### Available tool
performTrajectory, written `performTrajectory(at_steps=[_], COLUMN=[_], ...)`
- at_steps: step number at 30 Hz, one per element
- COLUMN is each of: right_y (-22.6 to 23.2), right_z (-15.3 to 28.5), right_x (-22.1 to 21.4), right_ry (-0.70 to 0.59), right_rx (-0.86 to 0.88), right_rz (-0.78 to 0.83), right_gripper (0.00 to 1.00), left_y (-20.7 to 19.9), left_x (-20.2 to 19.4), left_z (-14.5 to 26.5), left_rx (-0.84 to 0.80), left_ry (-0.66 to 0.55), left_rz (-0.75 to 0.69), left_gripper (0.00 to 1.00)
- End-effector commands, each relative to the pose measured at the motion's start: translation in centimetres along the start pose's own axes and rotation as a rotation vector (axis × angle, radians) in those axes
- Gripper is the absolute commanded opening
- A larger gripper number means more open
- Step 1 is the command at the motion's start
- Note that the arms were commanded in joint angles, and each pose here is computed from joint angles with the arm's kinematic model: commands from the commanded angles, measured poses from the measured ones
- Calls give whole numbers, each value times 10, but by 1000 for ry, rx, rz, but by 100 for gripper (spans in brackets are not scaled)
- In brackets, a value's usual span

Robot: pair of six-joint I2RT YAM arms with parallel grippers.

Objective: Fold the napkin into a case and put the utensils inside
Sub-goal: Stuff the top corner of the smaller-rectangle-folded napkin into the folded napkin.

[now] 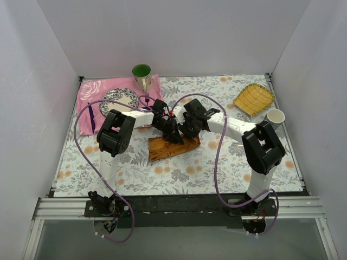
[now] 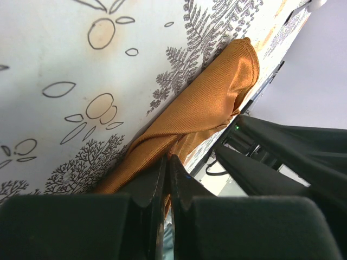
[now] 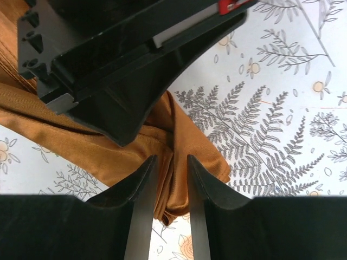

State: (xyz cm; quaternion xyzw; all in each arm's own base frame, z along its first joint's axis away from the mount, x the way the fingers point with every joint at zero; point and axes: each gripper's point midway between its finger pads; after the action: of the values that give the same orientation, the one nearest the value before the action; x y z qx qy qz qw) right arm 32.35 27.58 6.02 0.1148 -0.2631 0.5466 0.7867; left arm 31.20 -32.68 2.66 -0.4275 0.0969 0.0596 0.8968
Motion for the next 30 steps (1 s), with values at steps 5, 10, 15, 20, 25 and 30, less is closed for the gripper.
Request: performTrajectory(at_steps=[5, 10, 15, 20, 25, 30], right_y=[-7, -21, -31, -35, -42, -35], right_z=[-19, -19, -11, -6, -5, -10], right_x=[-21, -25, -19, -11, -9, -12], right_ry=[65, 76, 57, 39, 31, 36], right_rx=[-87, -184, -252, -288, -321, -278], right_rz=[87, 112, 121, 138, 157, 171], right_gripper=[35, 37, 39, 38, 39, 12], left_y=[16, 17, 17, 18, 19, 17], left_x=[5, 5, 4, 5, 5, 7], left_z=[-2, -2, -2, -3, -2, -1], left_rx=[51, 51, 54, 55, 57, 50], left_ry=[-19, -20, -18, -18, -19, -21], left_rz=[20, 21, 23, 22, 23, 21], left_gripper=[0, 0, 0, 0, 0, 0])
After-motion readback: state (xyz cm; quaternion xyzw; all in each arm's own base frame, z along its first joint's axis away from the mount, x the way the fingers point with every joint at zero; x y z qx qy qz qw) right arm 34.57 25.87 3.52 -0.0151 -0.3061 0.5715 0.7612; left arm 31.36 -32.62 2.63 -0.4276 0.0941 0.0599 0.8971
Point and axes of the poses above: each gripper's point midway between its finger pads, its own z axis back along the fingers, its own y axis along the line the jaws close on, x = y × z, and after that the axes turned 8 degrees about z, right-handed
